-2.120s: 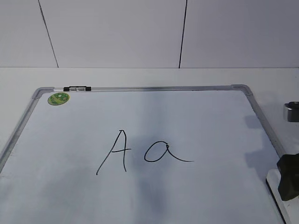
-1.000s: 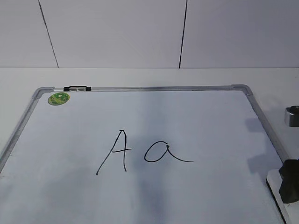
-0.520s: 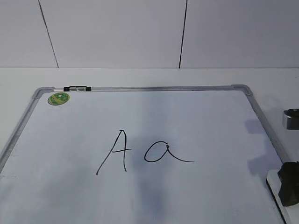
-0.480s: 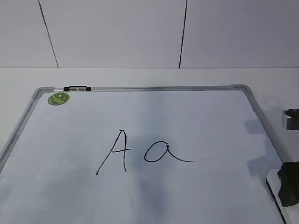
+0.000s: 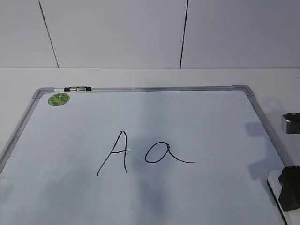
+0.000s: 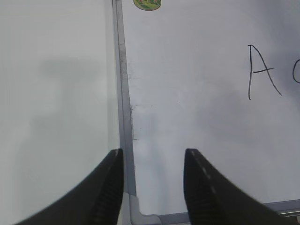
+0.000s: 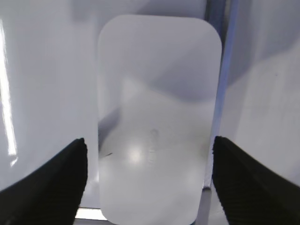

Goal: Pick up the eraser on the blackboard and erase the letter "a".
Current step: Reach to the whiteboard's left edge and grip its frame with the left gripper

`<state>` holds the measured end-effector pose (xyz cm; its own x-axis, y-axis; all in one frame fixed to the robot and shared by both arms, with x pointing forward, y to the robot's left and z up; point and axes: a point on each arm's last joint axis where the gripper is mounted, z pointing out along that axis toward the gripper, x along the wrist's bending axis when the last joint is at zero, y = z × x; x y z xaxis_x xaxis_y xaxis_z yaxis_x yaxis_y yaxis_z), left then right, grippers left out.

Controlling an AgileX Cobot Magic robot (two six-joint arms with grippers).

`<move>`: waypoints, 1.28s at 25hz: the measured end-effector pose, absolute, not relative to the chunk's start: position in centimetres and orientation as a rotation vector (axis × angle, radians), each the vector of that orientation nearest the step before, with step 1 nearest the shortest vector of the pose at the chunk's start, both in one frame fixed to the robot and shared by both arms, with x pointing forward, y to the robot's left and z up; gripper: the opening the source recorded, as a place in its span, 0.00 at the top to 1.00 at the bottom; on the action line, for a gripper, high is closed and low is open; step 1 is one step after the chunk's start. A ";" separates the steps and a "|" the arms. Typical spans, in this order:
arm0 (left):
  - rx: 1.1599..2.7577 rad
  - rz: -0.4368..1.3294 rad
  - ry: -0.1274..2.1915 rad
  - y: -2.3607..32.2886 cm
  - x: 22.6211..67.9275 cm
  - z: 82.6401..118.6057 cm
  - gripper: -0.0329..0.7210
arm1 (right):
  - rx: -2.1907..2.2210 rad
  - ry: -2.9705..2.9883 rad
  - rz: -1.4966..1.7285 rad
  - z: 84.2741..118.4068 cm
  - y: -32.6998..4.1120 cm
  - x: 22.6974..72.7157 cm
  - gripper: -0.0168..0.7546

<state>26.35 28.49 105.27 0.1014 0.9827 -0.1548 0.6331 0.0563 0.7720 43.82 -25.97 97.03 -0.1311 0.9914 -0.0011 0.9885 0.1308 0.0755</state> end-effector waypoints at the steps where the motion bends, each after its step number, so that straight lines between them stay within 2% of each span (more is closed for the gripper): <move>1: 1.655 0.610 1.610 28.5 26.4 105.3 0.53 | 2.037 2.324 0.087 97.0 -26.0 43.8 0.16; 32: 1.655 0.610 1.610 28.5 26.4 105.3 0.53 | 2.040 2.356 0.024 94.9 -25.8 45.0 0.16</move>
